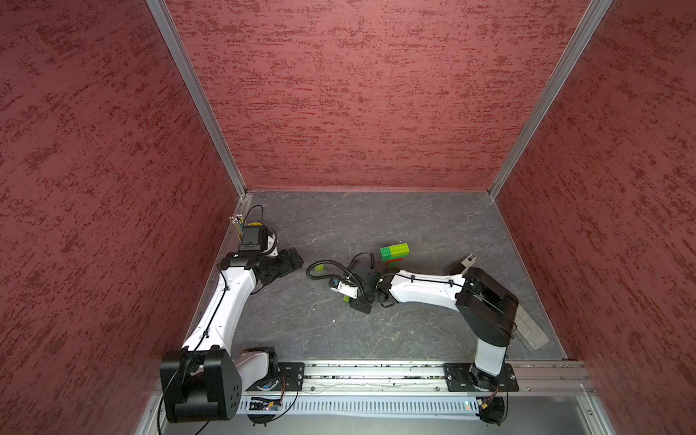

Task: Assemble a spoon with lego
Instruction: Pick up the lego brick from the center of the board, then adjust the lego brick at the center of the board.

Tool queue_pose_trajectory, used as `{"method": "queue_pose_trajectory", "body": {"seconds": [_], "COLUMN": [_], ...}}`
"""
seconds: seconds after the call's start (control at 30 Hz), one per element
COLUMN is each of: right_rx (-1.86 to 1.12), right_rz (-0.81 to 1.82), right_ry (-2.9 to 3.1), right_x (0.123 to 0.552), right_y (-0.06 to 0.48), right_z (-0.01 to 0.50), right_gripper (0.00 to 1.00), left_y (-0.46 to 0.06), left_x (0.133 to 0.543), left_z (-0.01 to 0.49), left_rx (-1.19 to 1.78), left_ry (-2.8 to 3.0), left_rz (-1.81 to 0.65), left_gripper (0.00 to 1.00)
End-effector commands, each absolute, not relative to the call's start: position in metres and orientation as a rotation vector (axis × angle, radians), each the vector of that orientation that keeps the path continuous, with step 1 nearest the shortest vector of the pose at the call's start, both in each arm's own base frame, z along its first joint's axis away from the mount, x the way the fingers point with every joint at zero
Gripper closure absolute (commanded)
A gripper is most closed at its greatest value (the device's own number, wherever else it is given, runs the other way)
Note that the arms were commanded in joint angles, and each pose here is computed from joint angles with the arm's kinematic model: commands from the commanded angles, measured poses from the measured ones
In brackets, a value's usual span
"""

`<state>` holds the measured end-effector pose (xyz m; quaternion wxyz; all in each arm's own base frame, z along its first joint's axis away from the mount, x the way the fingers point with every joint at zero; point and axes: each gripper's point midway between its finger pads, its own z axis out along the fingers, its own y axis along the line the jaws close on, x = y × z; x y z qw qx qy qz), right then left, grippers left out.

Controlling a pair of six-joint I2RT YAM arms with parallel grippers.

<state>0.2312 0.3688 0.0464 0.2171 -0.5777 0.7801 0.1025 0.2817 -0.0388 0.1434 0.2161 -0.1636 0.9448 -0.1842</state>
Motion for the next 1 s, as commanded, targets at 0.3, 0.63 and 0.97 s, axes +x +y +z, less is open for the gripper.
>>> {"method": "queue_pose_trajectory", "body": {"seconds": [0.3, 0.63, 0.97], "right_rx": [-1.128, -0.825, -0.779], "right_rz": [0.245, -0.027, -0.034], "right_ry": [2.088, 2.124, 2.12], "right_x": [0.28, 0.339, 0.363], "right_y": [0.271, 0.144, 0.132], "right_z": [0.226, 0.252, 0.258], "right_gripper": [0.74, 0.73, 0.73], "left_y": [-0.109, -0.217, -0.284], "left_x": [0.278, 0.301, 0.326], "left_z": [0.159, 0.142, 0.119], "left_rx": [-0.041, 0.382, 0.514], "left_ry": [2.512, 2.488, 2.498], "left_rz": [-0.584, -0.622, -0.742], "left_gripper": [0.07, 0.07, 0.06]}}
